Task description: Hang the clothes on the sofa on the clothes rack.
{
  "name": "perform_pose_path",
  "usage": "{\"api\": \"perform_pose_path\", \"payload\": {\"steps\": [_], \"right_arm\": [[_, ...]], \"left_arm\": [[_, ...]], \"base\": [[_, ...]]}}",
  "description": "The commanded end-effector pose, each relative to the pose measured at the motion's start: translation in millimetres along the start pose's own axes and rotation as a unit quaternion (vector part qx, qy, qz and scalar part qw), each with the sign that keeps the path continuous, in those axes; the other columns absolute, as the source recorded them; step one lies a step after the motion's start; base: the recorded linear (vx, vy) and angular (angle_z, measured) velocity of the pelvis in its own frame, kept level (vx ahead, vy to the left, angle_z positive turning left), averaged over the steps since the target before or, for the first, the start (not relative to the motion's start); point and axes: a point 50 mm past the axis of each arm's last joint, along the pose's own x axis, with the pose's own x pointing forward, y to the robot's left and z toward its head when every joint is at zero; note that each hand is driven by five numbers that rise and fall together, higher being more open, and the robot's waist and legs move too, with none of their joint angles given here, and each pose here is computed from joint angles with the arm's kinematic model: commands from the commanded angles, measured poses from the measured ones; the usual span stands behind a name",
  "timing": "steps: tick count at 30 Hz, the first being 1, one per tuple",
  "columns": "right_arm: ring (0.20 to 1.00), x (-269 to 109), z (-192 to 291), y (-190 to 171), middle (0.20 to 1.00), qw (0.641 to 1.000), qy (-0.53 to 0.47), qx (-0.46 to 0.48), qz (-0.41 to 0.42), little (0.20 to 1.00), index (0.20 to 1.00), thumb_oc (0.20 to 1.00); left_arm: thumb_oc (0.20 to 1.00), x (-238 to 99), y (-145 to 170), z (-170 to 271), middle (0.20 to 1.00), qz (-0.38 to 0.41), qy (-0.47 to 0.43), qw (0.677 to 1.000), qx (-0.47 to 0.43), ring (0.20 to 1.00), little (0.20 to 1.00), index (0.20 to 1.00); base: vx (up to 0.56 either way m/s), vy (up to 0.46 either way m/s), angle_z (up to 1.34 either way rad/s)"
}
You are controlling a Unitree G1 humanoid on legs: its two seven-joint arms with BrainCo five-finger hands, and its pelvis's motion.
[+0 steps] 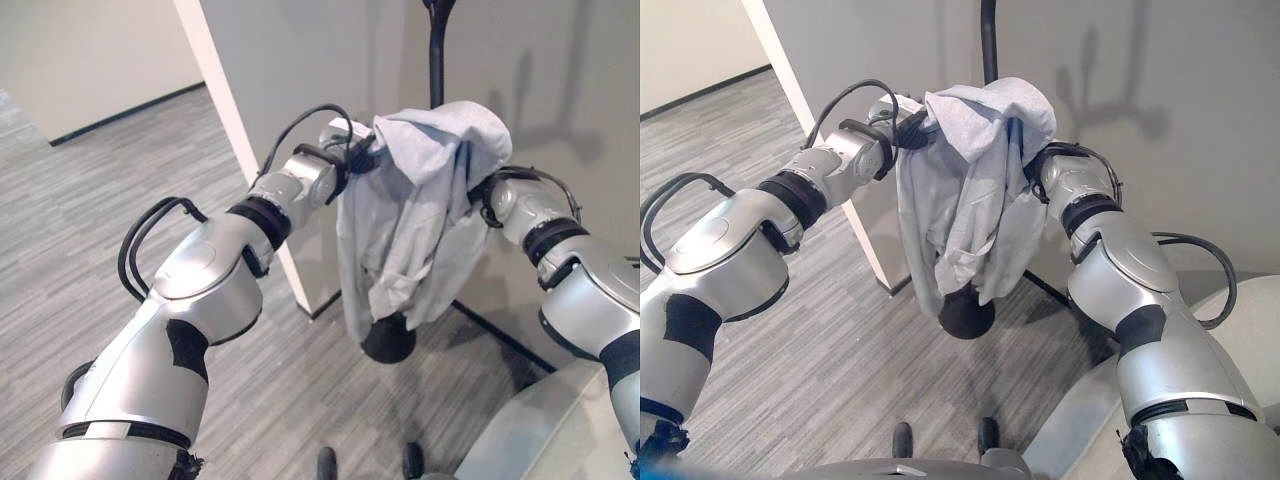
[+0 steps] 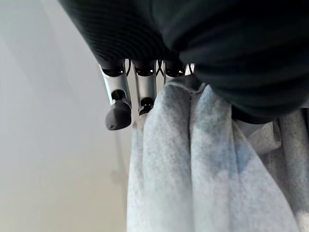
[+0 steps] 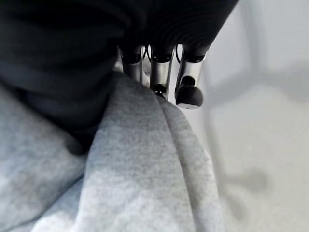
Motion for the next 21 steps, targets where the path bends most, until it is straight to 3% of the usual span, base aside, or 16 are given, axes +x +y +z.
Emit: {"api": "perform_pose_path", "payload": {"steps": [1,5,6,7,8,19,21], "right_arm": [[0.200,-7,-31,-46,0.200,0.996,0.065,-0.039,-0.051,0.200,0.200,0.200],[0.200,-9,-29,-58,0.200,0.994,0.056,-0.050,-0.078,0.200,0.200,0.200],[0.708,-10,-29,-60,0.708,0.993,0.055,-0.051,-0.086,0.708,0.708,0.708],[1.000,-10,-29,-61,1.000,0.993,0.054,-0.051,-0.091,1.000,1.000,1.000],[1.000,-11,-32,-63,1.000,0.992,0.057,-0.040,-0.103,1.000,1.000,1.000],[1.000,-11,-39,-59,1.000,0.991,0.038,0.046,-0.121,1.000,1.000,1.000],[1.000,-13,-44,-61,1.000,0.986,0.028,0.100,-0.134,1.000,1.000,1.000]], "left_arm": [[0.200,-4,49,-49,0.200,0.056,0.099,0.994,0.006,0.200,0.200,0.200],[0.200,-8,42,-57,0.200,0.048,0.111,0.993,0.000,0.200,0.200,0.200],[0.200,-9,42,-59,0.200,0.048,0.114,0.992,-0.001,0.200,0.200,0.200],[0.200,-10,42,-61,0.200,0.049,0.118,0.992,-0.002,0.200,0.200,0.200],[1.000,-11,44,-63,1.000,0.056,0.121,0.991,-0.002,1.000,1.000,1.000],[1.000,-15,44,-67,1.000,0.070,0.112,0.991,-0.026,1.000,1.000,1.000],[1.000,-17,47,-68,1.000,0.088,0.103,0.989,-0.057,1.000,1.000,1.000]], "base": [[0.00,0.000,0.00],[0.00,0.000,0.00],[0.00,0.000,0.00],[0.00,0.000,0.00],[0.00,0.000,0.00],[0.00,-0.001,0.01],[0.00,0.000,0.00]]}}
